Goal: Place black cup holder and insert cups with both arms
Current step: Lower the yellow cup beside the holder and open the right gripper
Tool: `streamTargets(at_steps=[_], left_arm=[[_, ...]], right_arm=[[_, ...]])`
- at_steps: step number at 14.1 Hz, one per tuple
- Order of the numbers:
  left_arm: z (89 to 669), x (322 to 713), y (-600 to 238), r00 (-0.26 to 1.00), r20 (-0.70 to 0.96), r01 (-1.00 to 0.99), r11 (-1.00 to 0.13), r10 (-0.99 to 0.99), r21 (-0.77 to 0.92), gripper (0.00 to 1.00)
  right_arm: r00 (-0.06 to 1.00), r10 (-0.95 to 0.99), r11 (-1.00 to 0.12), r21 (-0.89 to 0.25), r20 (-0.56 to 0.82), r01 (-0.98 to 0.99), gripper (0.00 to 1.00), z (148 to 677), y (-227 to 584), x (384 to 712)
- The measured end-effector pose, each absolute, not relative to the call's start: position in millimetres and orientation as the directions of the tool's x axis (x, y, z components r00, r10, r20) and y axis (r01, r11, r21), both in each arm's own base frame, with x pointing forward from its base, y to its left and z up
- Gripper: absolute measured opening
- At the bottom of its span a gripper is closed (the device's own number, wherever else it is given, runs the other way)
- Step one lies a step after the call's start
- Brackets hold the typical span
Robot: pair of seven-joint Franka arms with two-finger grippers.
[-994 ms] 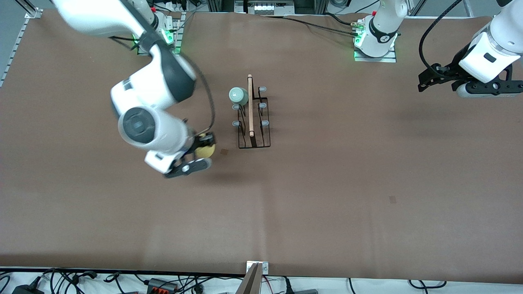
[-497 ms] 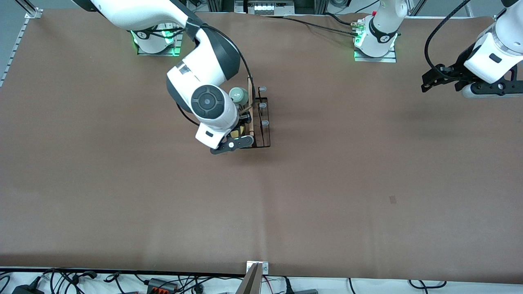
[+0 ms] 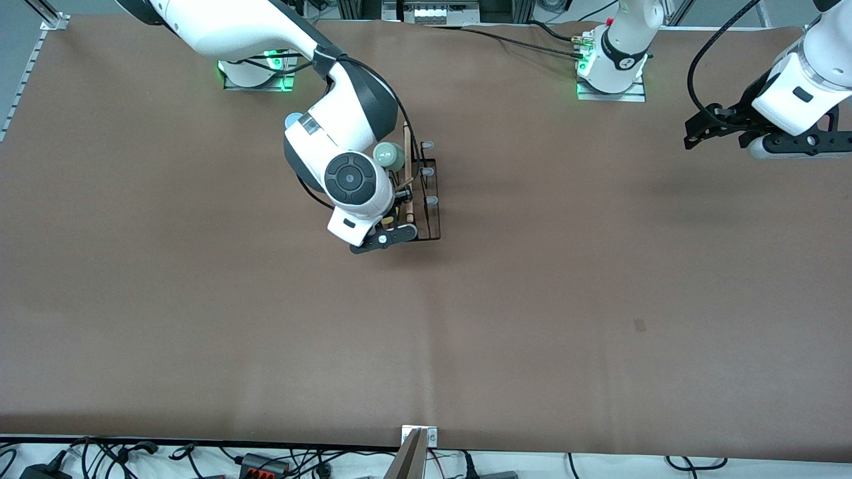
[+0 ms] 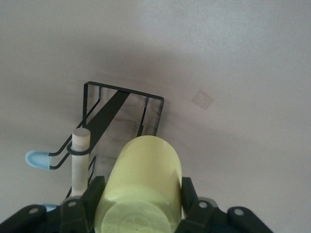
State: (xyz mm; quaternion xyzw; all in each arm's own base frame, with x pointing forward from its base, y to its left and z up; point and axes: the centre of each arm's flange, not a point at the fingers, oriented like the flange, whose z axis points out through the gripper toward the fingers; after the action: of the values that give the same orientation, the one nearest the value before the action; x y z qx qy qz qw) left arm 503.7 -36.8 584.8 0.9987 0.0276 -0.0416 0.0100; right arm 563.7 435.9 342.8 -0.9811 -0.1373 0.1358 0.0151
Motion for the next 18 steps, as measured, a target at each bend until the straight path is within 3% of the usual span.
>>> streamTargets(at_steps=[9,12,18], left_arm=[[585,503,-37,0.995,-0.086,0.055,-0.998,0.053,0.018,1.00],[585,503,-36,0.995,-0.086,0.055,-0.998,0.054,0.015,1.00],[585,503,-36,0.995,-0.087,0.055,-0.998,0.053,0.012,1.00]], right_arm=[[0.934,0.243,-0.970,-0.068,-0.262,0.233,0.72,316,437,566],[0.943,0.205,-0.979,-0.059,-0.261,0.196,0.98,318,437,567],[0.959,0.175,-0.984,-0.055,-0.225,0.167,1.00,353,431,571]])
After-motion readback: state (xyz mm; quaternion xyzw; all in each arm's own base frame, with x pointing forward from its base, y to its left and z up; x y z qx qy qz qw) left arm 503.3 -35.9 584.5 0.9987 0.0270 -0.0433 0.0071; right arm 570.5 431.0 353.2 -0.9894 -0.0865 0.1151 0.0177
